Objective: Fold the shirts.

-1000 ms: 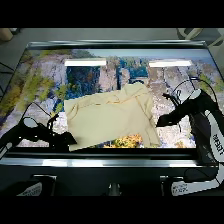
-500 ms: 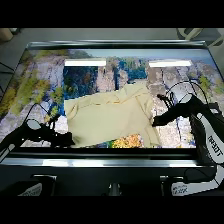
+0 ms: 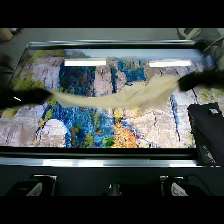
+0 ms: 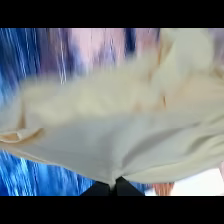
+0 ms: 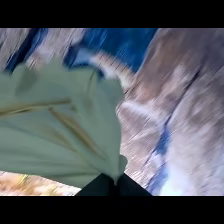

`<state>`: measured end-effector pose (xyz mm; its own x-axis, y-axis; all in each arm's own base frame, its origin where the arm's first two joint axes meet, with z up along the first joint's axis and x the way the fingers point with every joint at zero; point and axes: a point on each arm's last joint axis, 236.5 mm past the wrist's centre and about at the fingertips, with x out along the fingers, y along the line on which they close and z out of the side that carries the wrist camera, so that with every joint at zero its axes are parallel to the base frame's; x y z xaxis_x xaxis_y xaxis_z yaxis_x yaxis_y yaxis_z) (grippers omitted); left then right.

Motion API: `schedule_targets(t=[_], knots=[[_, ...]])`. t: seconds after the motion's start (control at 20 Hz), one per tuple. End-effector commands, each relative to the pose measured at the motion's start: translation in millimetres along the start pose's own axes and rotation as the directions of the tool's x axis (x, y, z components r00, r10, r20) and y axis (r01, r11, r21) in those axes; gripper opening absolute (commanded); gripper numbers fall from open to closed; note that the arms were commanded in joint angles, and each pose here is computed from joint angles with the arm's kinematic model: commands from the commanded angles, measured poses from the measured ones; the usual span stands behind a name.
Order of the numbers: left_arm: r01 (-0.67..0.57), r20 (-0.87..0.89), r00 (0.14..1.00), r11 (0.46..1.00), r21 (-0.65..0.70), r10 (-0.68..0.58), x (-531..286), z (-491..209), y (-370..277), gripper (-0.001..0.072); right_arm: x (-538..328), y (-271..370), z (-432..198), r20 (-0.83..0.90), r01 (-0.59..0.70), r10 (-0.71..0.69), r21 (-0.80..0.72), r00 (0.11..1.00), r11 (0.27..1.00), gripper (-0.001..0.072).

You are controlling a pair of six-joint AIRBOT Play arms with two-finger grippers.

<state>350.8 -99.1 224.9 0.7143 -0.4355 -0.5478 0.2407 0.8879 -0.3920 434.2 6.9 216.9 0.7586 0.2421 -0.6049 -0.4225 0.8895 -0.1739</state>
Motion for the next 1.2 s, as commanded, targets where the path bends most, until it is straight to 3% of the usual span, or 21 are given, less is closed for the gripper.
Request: schedule_targets(t=[0.0, 0.1, 0.15, 0.4, 0.55, 0.65, 0.8, 0.9, 1.15], knots=[[-0.173, 0.616, 0.783, 0.981, 0.086, 0.084, -216, 142, -61, 0.0022, -258, -19, 142, 0.527, 0.559, -0.429, -0.110, 0.734, 0.822, 0.0019], [-0.164, 0.726, 0.688, 0.979, 0.124, 0.023, -280, 153, -97, 0.0022, -350, 8, 157, 0.672, 0.680, -0.478, -0.052, 0.566, 0.731, 0.0019], [-0.128, 0.737, 0.676, 0.981, 0.143, -0.020, -291, 153, -111, 0.0022, -373, 20, 155, 0.699, 0.694, -0.481, -0.030, 0.529, 0.720, 0.0019], [-0.145, 0.714, 0.700, 0.973, 0.182, -0.029, -286, 150, -114, 0.0023, -388, 27, 146, 0.694, 0.708, -0.498, -0.024, 0.520, 0.706, 0.0019], [-0.174, 0.633, 0.773, 0.972, 0.158, 0.035, -254, 145, -92, 0.0022, -357, 15, 143, 0.642, 0.675, -0.492, -0.055, 0.588, 0.735, 0.0019], [-0.217, 0.498, 0.858, 0.968, 0.128, 0.127, -209, 135, -59, 0.0023, -303, -1, 130, 0.527, 0.593, -0.467, -0.091, 0.710, 0.800, 0.0019], [-0.257, 0.240, 0.944, 0.961, 0.103, 0.227, -112, 118, 2, 0.0023, -181, -28, 91, 0.254, 0.385, -0.352, -0.092, 0.901, 0.918, 0.0019], [-0.270, 0.046, 0.963, 0.960, 0.069, 0.267, -35, 94, 50, 0.0022, -89, -42, 48, 0.035, 0.227, -0.225, -0.066, 0.974, 0.972, 0.0018], [-0.308, -0.366, 0.889, 0.951, -0.036, 0.275, 123, -7, 151, 0.0023, 104, -24, -61, -0.339, -0.049, 0.076, 0.089, 0.938, 0.995, 0.0019]])
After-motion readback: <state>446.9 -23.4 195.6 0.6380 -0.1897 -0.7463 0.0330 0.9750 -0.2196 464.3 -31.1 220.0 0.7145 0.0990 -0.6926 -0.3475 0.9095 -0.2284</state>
